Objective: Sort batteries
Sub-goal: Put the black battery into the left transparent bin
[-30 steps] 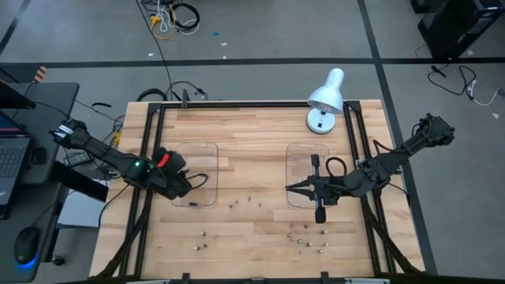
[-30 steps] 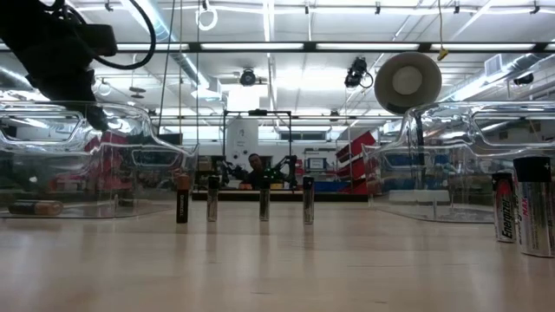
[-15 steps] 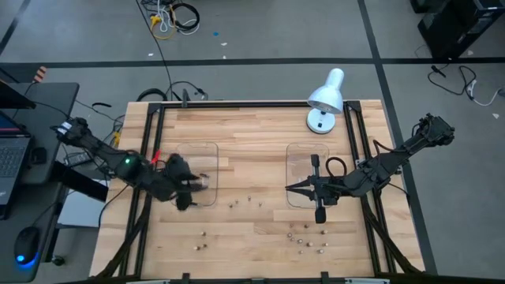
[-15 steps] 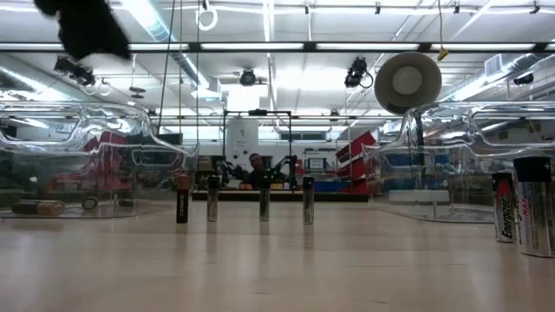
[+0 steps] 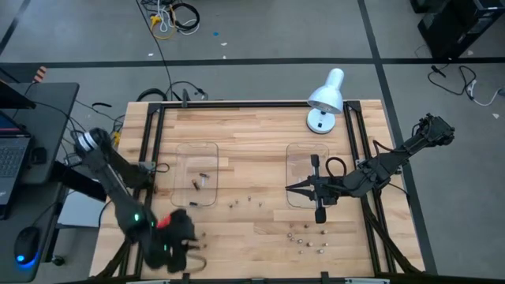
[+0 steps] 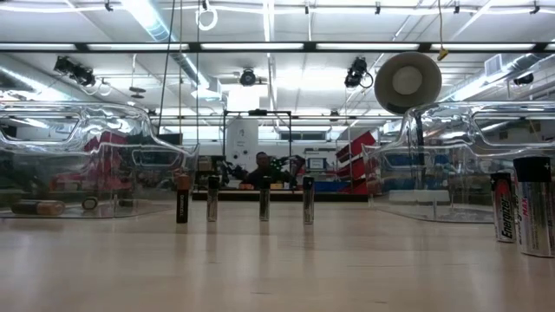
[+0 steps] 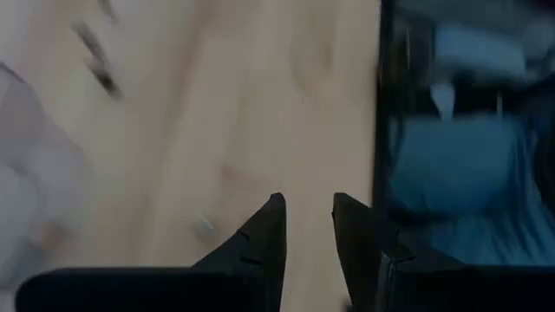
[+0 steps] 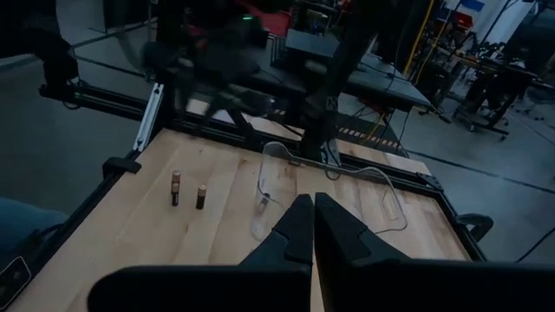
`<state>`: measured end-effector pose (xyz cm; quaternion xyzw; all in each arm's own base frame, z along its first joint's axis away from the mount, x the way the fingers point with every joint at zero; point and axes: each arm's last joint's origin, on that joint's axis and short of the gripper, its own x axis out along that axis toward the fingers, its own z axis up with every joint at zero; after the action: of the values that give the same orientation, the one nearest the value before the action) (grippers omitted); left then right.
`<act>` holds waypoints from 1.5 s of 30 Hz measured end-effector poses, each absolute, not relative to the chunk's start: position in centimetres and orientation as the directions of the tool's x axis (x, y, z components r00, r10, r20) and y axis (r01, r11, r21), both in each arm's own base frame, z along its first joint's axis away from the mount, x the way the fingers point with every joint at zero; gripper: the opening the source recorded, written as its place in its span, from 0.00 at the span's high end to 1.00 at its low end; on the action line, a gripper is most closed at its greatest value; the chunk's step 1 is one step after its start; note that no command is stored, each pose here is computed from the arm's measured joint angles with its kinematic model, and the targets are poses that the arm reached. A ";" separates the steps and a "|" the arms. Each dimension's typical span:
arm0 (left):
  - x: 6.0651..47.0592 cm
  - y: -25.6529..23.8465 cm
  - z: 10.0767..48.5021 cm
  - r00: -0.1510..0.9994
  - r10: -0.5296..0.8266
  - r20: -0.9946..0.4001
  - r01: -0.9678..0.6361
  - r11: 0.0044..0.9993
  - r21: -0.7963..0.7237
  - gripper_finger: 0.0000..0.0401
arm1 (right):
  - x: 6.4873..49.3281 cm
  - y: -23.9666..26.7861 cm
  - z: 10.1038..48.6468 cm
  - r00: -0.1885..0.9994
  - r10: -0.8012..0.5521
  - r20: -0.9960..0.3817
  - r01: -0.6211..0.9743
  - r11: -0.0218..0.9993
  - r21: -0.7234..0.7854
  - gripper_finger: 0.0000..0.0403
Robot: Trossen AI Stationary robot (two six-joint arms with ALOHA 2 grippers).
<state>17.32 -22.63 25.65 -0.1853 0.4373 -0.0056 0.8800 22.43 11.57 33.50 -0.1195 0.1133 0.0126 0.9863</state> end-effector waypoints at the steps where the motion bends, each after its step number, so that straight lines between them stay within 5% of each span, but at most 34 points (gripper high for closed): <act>1: 17.2 -23.6 25.1 0.592 -0.180 -0.786 -0.159 0.929 -0.333 0.77 | 22.4 11.6 33.5 0.974 -0.002 -0.226 -0.052 0.971 -0.234 0.99; 15: 17.8 -26.9 21.5 0.489 -0.074 -0.869 -0.294 0.924 -0.244 0.77 | 22.4 11.7 33.4 0.971 0.031 -0.236 -0.097 0.957 -0.275 0.99; 29: 17.5 -26.4 20.6 0.453 0.017 -0.891 -0.302 0.944 -0.135 0.53 | 22.3 11.7 33.1 0.960 0.061 -0.274 -0.140 0.951 -0.276 0.99; 45: 17.8 -26.7 18.8 0.449 0.094 -0.888 -0.307 0.950 -0.055 0.44 | 22.3 11.7 33.1 0.960 0.062 -0.273 -0.140 0.951 -0.275 0.99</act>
<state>17.78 -26.74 18.84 -0.1042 0.5112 0.1187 0.8448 22.32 11.72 33.08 -0.1474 0.1318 0.0514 0.9789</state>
